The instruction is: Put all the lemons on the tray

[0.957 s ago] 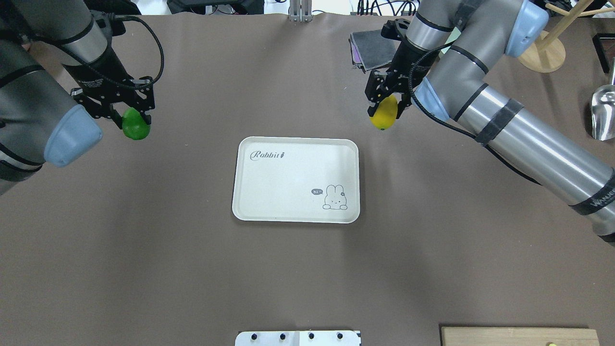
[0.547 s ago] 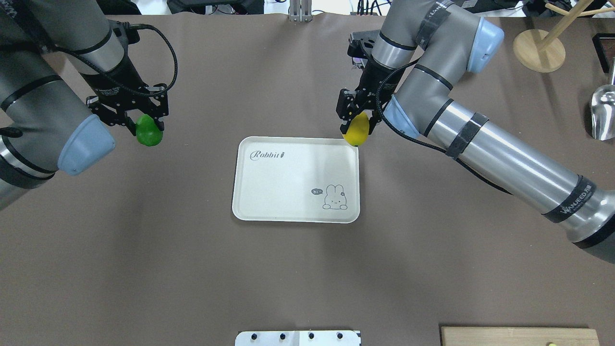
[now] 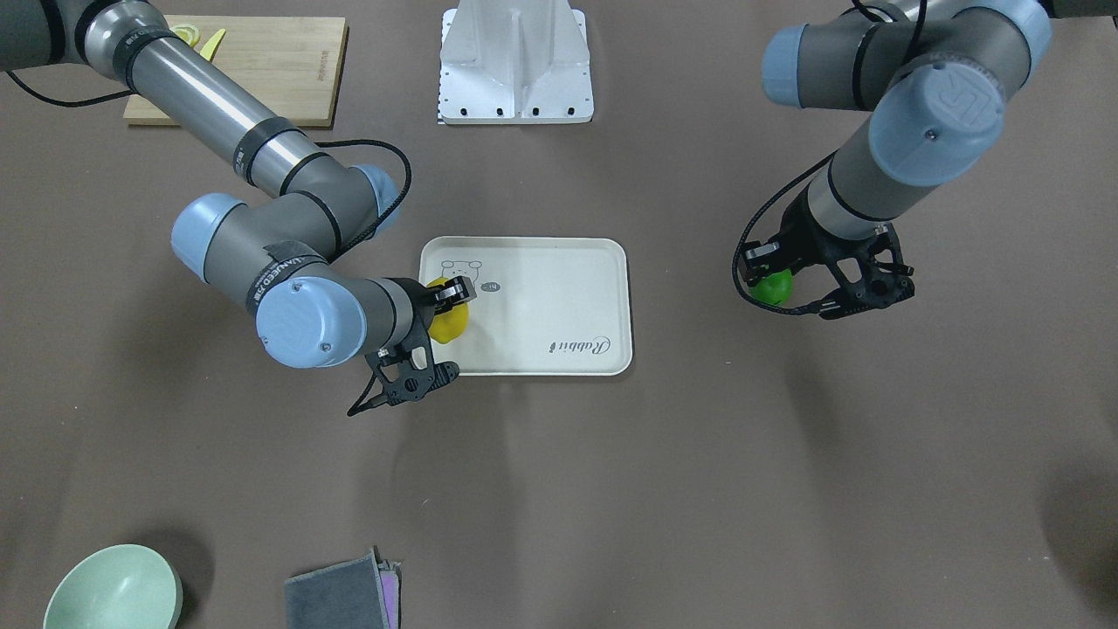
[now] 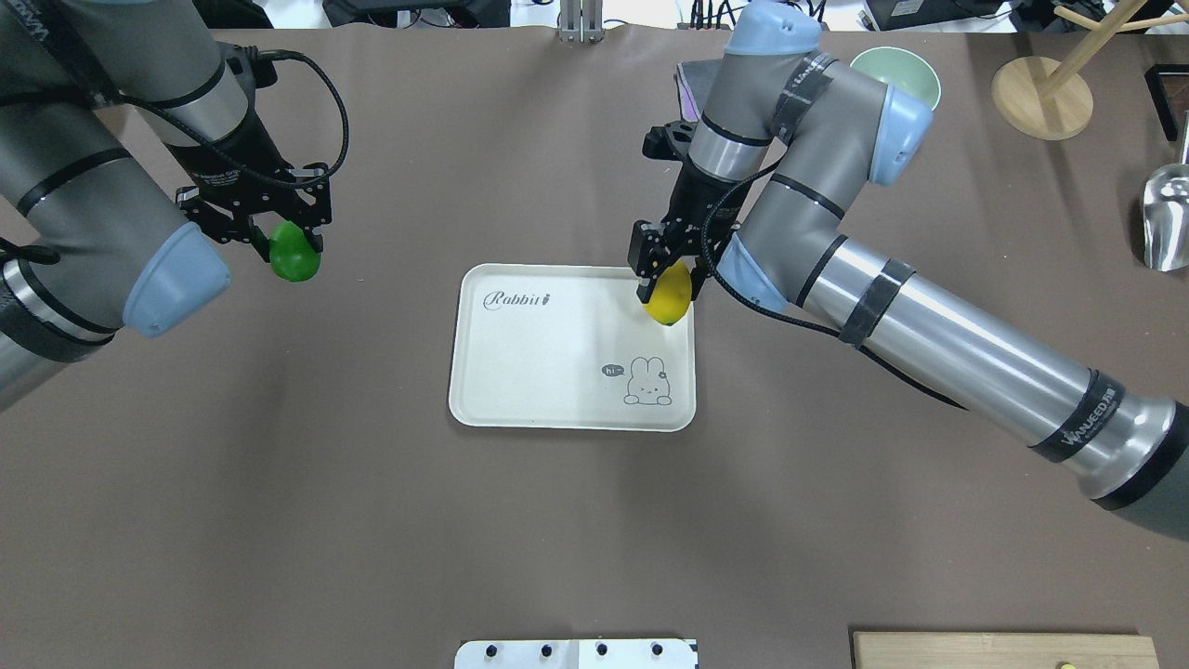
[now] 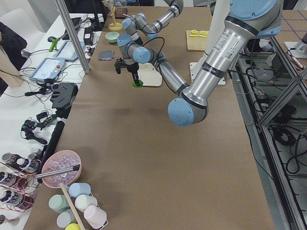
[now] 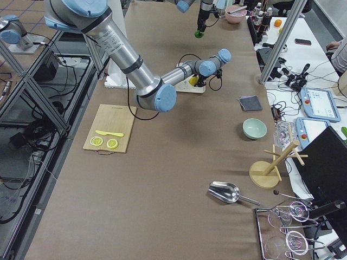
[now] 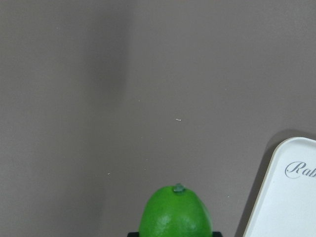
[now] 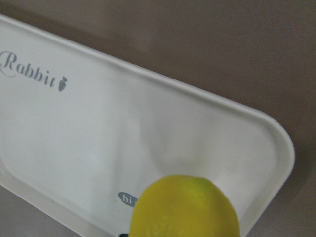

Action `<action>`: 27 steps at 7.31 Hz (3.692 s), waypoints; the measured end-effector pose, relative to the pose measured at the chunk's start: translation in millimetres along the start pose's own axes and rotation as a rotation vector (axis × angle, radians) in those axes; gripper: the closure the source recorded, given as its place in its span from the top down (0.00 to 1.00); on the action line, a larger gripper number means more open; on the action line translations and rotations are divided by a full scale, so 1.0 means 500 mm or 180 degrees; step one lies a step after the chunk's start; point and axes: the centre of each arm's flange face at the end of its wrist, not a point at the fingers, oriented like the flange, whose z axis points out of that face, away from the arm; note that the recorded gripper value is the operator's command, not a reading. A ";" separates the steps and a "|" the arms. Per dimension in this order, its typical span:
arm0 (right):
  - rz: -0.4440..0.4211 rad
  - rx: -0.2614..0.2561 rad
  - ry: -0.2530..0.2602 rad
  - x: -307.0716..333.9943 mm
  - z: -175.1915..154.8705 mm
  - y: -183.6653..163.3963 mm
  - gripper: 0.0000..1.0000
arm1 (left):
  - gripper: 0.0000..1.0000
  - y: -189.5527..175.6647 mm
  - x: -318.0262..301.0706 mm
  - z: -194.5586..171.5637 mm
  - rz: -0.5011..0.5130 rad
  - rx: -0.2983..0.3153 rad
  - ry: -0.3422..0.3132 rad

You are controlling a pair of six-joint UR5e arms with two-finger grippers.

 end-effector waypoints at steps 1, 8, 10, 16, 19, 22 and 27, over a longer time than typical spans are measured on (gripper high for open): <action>-0.0009 -0.0038 0.0007 -0.001 0.021 0.003 0.51 | 0.00 -0.005 0.004 0.006 -0.0018 0.0012 0.0025; 0.0103 0.0193 -0.0049 0.090 -0.086 -0.012 0.99 | 0.00 0.101 0.284 0.083 -0.0387 0.0157 0.0013; 0.0206 0.0383 -0.0158 0.179 -0.190 -0.003 0.98 | 0.00 0.124 0.362 0.136 -0.0533 0.0187 0.0031; 0.0619 0.0729 -0.0056 0.554 -0.251 0.355 0.96 | 0.31 0.204 0.500 0.269 -0.0796 0.0372 0.0159; 0.0590 0.1130 0.0589 0.696 -0.308 0.488 0.99 | 0.98 0.237 0.534 0.265 -0.0938 0.0369 0.0243; 0.0866 0.1442 0.0940 0.840 -0.405 0.574 0.99 | 0.98 0.238 0.512 0.267 -0.0867 0.0339 0.0296; 0.1332 0.1678 0.1039 0.940 -0.498 0.660 0.99 | 0.98 0.046 0.008 0.086 -0.0116 0.0149 0.0307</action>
